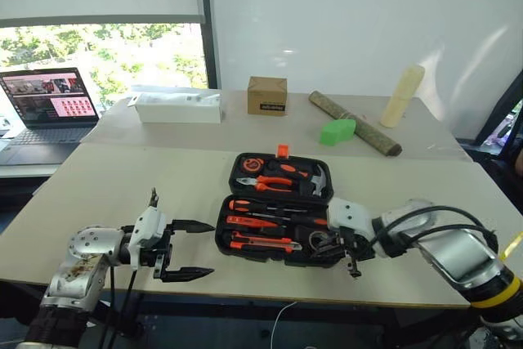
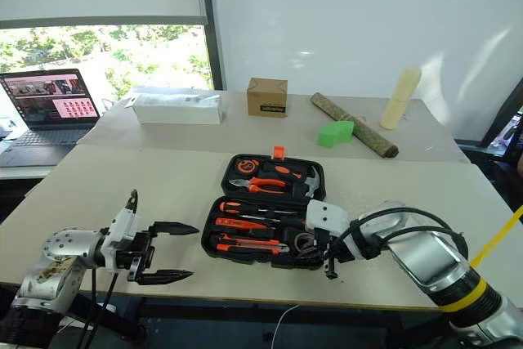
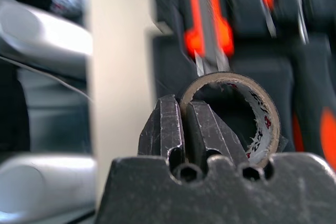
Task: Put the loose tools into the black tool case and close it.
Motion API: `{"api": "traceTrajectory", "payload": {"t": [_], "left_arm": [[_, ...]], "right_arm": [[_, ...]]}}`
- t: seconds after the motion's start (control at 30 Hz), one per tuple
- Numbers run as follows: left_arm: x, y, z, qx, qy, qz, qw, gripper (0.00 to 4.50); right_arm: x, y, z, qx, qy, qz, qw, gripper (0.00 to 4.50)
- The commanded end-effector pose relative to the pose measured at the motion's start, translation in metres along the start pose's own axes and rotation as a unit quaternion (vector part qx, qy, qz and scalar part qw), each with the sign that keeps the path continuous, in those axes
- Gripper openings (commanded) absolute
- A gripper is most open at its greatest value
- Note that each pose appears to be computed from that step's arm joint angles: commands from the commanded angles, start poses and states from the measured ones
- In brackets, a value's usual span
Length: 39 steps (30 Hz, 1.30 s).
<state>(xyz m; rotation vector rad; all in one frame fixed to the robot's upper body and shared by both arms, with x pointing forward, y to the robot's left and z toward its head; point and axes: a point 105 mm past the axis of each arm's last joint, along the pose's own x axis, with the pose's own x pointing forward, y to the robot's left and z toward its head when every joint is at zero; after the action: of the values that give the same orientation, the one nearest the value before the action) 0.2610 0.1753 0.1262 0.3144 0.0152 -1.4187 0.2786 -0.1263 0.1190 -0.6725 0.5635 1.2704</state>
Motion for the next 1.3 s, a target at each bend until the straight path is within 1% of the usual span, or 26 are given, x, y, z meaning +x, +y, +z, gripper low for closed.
{"api": "traceTrajectory", "payload": {"t": [0.03,0.1,0.13,0.17,0.2,0.33,0.37,0.4,0.43,0.47,0.53,0.6,0.7,0.8,0.93,1.0,1.03,1.07,1.1,1.13,1.17,1.2,1.3], "left_arm": [[0.000,-0.001,0.008,0.016,-0.001,-0.003,1.000,4.50],[-0.001,0.000,0.008,0.016,0.002,0.000,1.000,4.50],[-0.002,0.000,0.009,0.016,0.004,0.001,1.000,4.50],[-0.003,0.001,0.009,0.017,0.005,0.002,1.000,4.50],[-0.003,0.001,0.009,0.017,0.007,0.004,1.000,4.50],[-0.007,0.007,0.010,0.017,0.013,0.018,1.000,4.50],[-0.009,0.010,0.010,0.018,0.014,0.026,0.999,4.50],[-0.010,0.013,0.010,0.017,0.014,0.033,0.999,4.50],[-0.012,0.015,0.010,0.017,0.015,0.042,0.999,4.50],[-0.014,0.018,0.010,0.015,0.016,0.049,0.999,4.50],[-0.019,0.021,0.009,0.014,0.023,0.063,0.998,4.50],[-0.024,0.027,0.010,0.011,0.026,0.088,0.996,4.50],[-0.031,0.033,0.014,0.010,0.025,0.117,0.993,4.50],[-0.034,0.032,0.014,0.008,0.023,0.125,0.992,4.50],[-0.036,0.030,0.011,0.003,0.029,0.131,0.991,4.50],[-0.039,0.038,0.009,-0.005,0.030,0.156,0.987,4.50],[-0.041,0.043,0.009,-0.006,0.029,0.171,0.985,3.98],[-0.043,0.051,0.007,-0.004,0.038,0.197,0.980,3.88],[-0.044,0.056,0.005,-0.002,0.046,0.214,0.976,3.49],[-0.045,0.063,0.001,-0.012,0.058,0.236,0.970,3.10],[-0.045,0.068,-0.003,-0.019,0.067,0.251,0.966,2.84],[-0.042,0.072,-0.006,-0.026,0.069,0.263,0.962,2.38],[-0.029,0.080,-0.012,-0.035,0.077,0.282,0.956,1.32]], "right_arm": [[0.000,-0.007,-0.002,-0.001,0.021,-0.014,1.000,0.10],[0.003,-0.002,-0.006,0.014,0.034,0.002,0.999,0.10],[0.003,0.005,-0.008,0.021,0.041,0.025,0.999,0.44],[0.003,0.006,-0.008,0.019,0.042,0.029,0.999,0.81],[0.003,0.003,-0.006,0.018,0.038,0.020,0.999,1.02],[-0.004,-0.009,0.001,0.004,0.028,-0.001,1.000,2.41],[-0.010,-0.012,0.006,0.001,0.015,-0.003,1.000,2.69],[-0.015,-0.013,0.011,-0.003,0.000,-0.003,1.000,3.13],[-0.021,-0.013,0.016,-0.007,-0.021,0.001,1.000,3.41],[-0.028,-0.013,0.021,-0.010,-0.041,0.007,0.999,3.71],[-0.042,-0.010,0.026,-0.014,-0.077,0.020,0.997,4.45],[-0.055,-0.009,0.024,-0.010,-0.107,0.014,0.994,4.45],[-0.069,-0.006,0.010,0.018,-0.127,-0.002,0.992,4.45],[-0.073,-0.001,-0.008,0.020,-0.117,-0.023,0.993,4.45],[-0.074,-0.009,-0.009,0.023,-0.157,-0.079,0.984,4.45],[-0.074,-0.014,-0.018,0.022,-0.159,-0.112,0.981,4.45],[-0.074,-0.016,-0.024,0.024,-0.157,-0.124,0.979,3.94],[-0.075,-0.023,-0.035,0.033,-0.142,-0.158,0.977,3.79],[-0.075,-0.027,-0.043,0.040,-0.131,-0.181,0.974,3.46],[-0.075,-0.036,-0.052,0.044,-0.115,-0.222,0.967,3.09],[-0.075,-0.042,-0.058,0.045,-0.105,-0.249,0.962,2.85],[-0.069,-0.045,-0.063,0.042,-0.095,-0.267,0.958,2.38],[-0.054,-0.049,-0.067,0.031,-0.088,-0.303,0.949,1.39]]}}
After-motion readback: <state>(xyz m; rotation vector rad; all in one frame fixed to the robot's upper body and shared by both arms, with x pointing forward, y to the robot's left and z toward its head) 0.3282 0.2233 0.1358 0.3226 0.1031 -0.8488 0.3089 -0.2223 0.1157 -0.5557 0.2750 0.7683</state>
